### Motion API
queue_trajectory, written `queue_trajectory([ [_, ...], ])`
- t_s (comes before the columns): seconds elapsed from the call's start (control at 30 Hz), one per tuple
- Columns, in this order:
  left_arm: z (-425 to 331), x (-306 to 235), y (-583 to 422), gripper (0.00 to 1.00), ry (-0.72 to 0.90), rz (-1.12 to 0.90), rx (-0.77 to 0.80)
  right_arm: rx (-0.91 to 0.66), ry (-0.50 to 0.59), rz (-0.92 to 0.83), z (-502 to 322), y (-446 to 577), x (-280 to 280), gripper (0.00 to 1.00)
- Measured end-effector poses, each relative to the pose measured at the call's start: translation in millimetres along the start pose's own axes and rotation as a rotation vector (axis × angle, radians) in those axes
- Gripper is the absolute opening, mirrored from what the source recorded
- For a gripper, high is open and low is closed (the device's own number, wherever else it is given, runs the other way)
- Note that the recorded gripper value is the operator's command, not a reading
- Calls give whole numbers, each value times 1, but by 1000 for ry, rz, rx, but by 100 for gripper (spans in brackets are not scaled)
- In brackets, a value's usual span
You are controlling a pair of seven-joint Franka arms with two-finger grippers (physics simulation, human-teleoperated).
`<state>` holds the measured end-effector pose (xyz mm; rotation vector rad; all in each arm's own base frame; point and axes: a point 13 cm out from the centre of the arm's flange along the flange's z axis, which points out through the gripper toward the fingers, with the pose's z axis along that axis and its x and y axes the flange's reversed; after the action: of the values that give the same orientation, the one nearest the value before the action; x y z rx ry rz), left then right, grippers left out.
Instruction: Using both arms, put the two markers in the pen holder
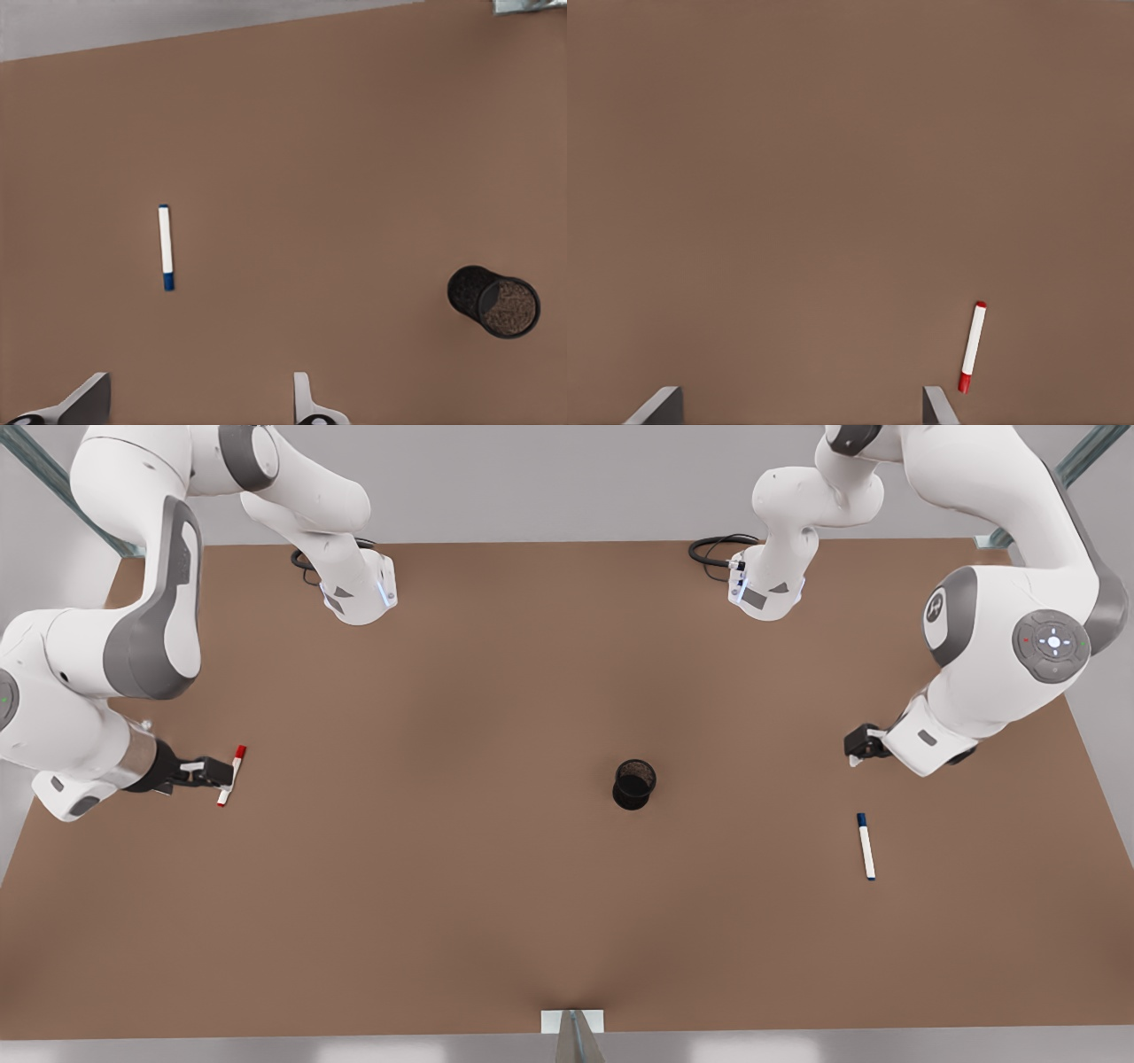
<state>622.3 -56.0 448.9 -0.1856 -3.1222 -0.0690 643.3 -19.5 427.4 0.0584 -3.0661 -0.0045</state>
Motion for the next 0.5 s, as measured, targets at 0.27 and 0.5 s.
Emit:
queue_trajectory([
  [0.27, 217, -55, 57, 100, 93, -93, 45, -3, 74, 40, 82, -34, 7, 100],
  [0.5, 335, -45, 108, 100, 32, -173, 61, -10, 165, 128, 222, -95, 56, 100],
])
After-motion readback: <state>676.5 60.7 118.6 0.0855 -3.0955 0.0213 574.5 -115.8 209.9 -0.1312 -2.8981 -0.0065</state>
